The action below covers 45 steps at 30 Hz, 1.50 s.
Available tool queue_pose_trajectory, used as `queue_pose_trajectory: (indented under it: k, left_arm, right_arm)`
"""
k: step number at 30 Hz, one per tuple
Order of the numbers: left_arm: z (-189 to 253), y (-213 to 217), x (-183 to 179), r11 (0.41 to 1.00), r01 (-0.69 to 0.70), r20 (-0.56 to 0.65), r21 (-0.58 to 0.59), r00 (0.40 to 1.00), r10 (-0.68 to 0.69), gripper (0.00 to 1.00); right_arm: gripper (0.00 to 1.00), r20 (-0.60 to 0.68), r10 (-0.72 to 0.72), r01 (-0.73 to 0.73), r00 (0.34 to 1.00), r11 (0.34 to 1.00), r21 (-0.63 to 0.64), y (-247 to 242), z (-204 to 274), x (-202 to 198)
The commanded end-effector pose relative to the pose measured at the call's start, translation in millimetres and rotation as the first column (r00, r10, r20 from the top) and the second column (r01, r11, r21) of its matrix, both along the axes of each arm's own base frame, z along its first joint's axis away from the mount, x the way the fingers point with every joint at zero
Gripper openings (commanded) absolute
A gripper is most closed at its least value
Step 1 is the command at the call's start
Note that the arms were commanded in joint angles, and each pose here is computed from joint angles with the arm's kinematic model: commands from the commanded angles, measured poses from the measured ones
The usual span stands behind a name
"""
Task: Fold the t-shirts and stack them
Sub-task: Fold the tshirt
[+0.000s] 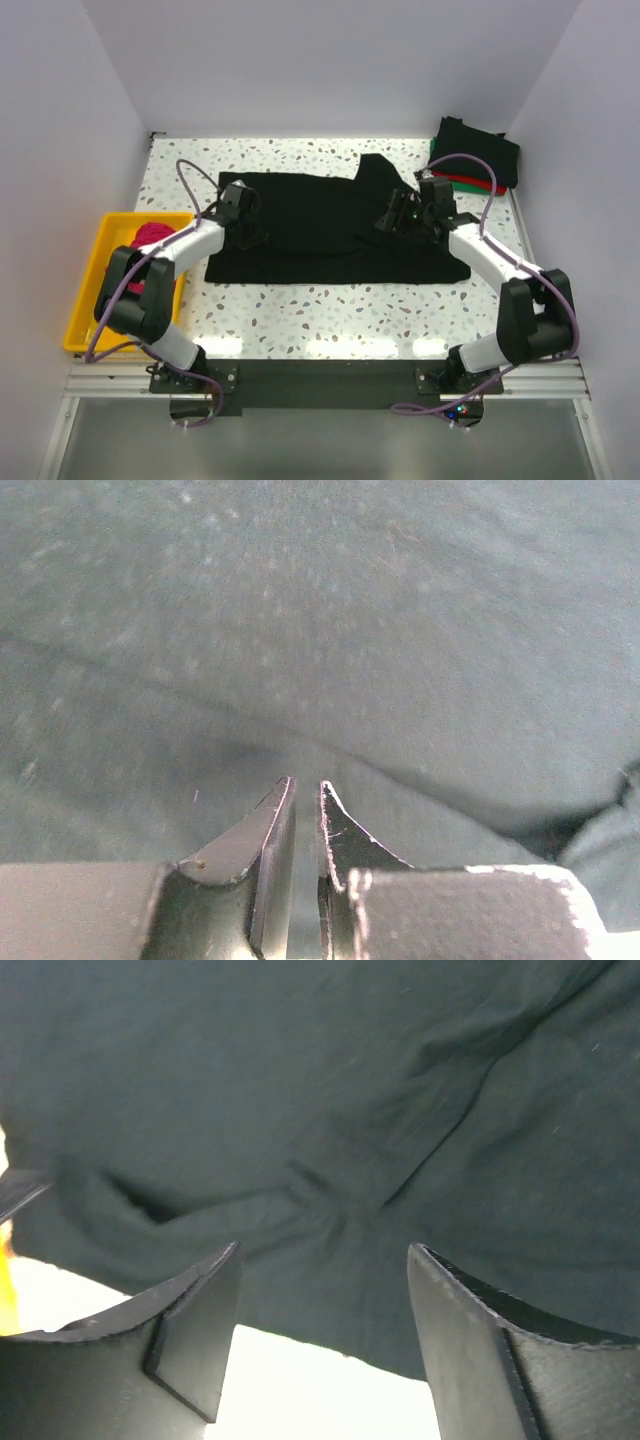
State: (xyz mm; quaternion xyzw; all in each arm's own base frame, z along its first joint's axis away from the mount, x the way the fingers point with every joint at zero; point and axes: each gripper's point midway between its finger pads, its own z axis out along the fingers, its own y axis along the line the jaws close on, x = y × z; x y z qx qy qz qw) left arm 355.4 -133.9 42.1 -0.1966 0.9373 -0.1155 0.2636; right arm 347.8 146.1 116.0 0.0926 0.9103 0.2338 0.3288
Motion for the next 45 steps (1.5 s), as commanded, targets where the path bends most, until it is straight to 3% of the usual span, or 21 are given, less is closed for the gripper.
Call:
queue_pose_trajectory:
  k: [1,9,21,42,45]
  left_arm:
    - [23.0,9.5,-3.8,0.998,-0.054,0.092,-0.020,0.994,0.055,0.18]
    - [-11.3,30.3,-45.6,0.987,-0.161,0.036,-0.015,0.986,0.161,0.19]
    - [-43.3,61.1,-88.5,0.958,-0.276,-0.044,0.073,0.959,0.280,0.14]
    - [-26.7,60.5,-91.3,0.971,-0.231,-0.015,0.065,0.972,0.233,0.14]
    - [-22.4,60.5,-89.5,0.972,-0.226,-0.008,0.066,0.974,0.227,0.14]
  right_arm:
    - [0.71,0.035,-0.027,0.029,0.999,0.998,-0.053,-3.6,-0.2,30.0]
    - [0.74,-0.038,-0.030,0.030,0.999,1.000,-0.004,13.4,-42.2,51.9]
    - [0.74,-0.082,-0.016,0.019,0.997,0.999,0.042,38.7,-63.7,44.7]
    - [0.74,-0.051,0.010,-0.001,0.999,0.985,0.175,88.6,-35.9,109.7]
    - [0.74,-0.043,-0.003,0.010,0.999,0.990,0.141,83.1,-30.5,109.9]
